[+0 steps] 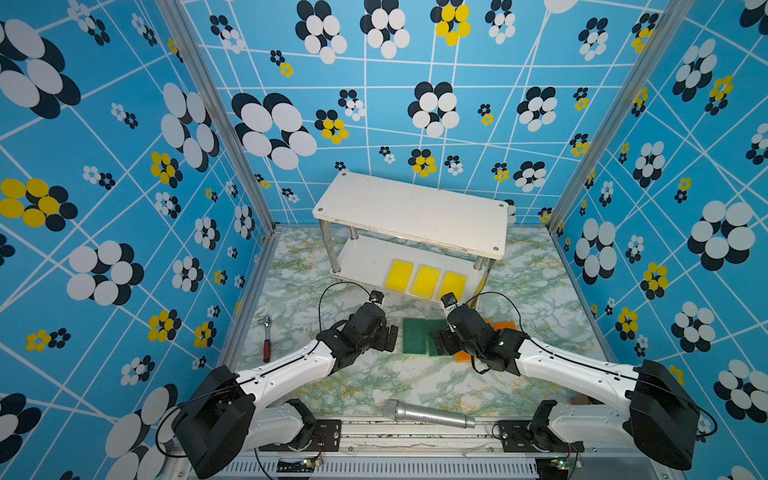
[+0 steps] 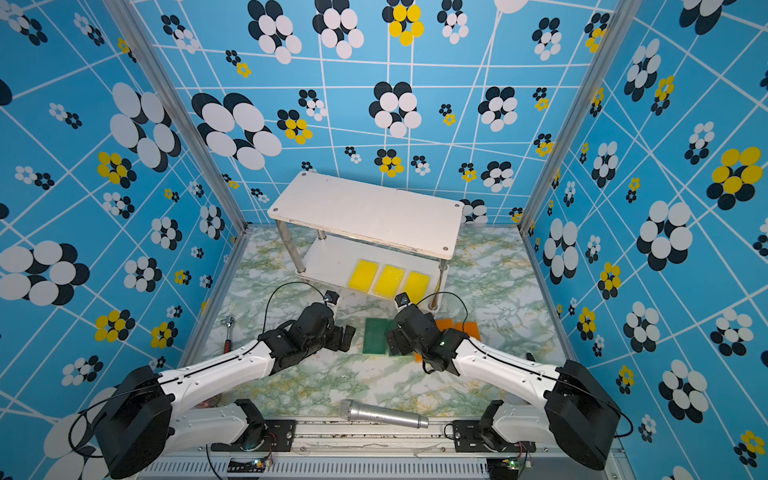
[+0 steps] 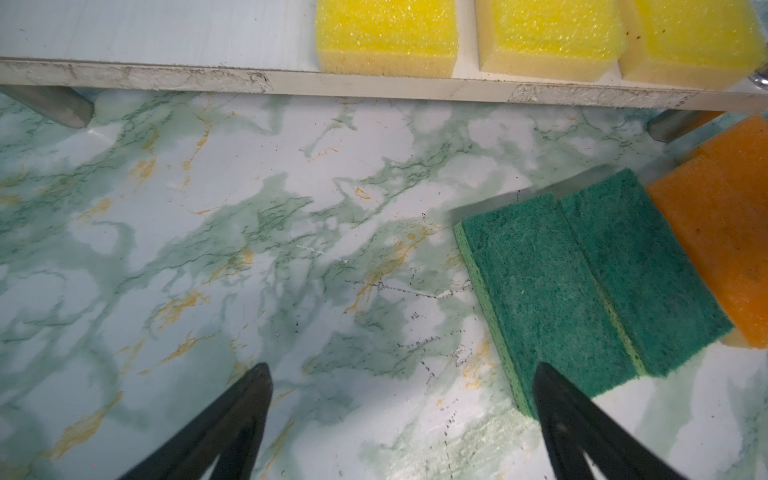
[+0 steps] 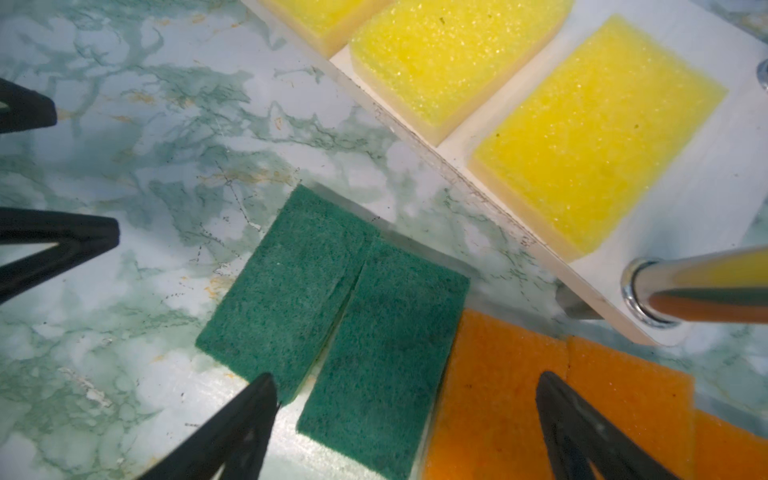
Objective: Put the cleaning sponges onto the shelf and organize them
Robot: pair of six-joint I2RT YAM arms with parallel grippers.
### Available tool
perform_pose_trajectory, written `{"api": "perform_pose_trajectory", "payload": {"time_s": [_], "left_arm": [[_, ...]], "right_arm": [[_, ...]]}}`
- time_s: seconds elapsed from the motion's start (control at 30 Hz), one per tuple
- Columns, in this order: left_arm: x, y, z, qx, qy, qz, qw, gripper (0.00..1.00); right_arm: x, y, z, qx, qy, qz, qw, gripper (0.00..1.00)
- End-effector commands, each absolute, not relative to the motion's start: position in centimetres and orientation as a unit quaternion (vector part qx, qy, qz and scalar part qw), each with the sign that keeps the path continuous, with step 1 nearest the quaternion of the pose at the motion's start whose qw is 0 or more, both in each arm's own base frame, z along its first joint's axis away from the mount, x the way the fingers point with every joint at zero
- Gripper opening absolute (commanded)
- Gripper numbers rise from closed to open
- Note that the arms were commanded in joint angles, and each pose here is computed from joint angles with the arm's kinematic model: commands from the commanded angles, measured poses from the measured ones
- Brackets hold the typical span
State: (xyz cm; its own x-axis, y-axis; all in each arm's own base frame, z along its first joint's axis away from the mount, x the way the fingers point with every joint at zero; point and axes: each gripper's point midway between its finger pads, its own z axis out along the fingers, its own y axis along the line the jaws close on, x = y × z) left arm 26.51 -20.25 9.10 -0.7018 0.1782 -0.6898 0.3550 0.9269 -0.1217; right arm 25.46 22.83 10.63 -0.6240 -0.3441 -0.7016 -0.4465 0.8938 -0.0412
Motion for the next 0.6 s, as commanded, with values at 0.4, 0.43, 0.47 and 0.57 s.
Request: {"api": "perform_pose_trajectory", "payload": {"time_s": [0.4,0.43,0.47,0.57], "left_arm": [[25.4,-19.4,7.2,0.125,0.922,-0.128,0.344,0.99],[25.3,-19.1,7.1,0.122,0.923,-0.126,0.342,0.99],[25.3,-18.8,7.0,0.118,0.924,-0.124,0.341,0.99],[25.0,-18.0,6.9,0.109,0.928,-0.114,0.338,0.99]], "right_arm": [[24.3,25.6,8.8,-0.314,0.878,-0.015,0.360,0.99],[24.2,25.8,8.6,-0.320,0.877,-0.021,0.357,0.99],[24.2,26.0,8.5,-0.324,0.877,-0.025,0.355,0.99],[24.1,26.3,8.1,-0.339,0.874,-0.035,0.346,0.99]]}}
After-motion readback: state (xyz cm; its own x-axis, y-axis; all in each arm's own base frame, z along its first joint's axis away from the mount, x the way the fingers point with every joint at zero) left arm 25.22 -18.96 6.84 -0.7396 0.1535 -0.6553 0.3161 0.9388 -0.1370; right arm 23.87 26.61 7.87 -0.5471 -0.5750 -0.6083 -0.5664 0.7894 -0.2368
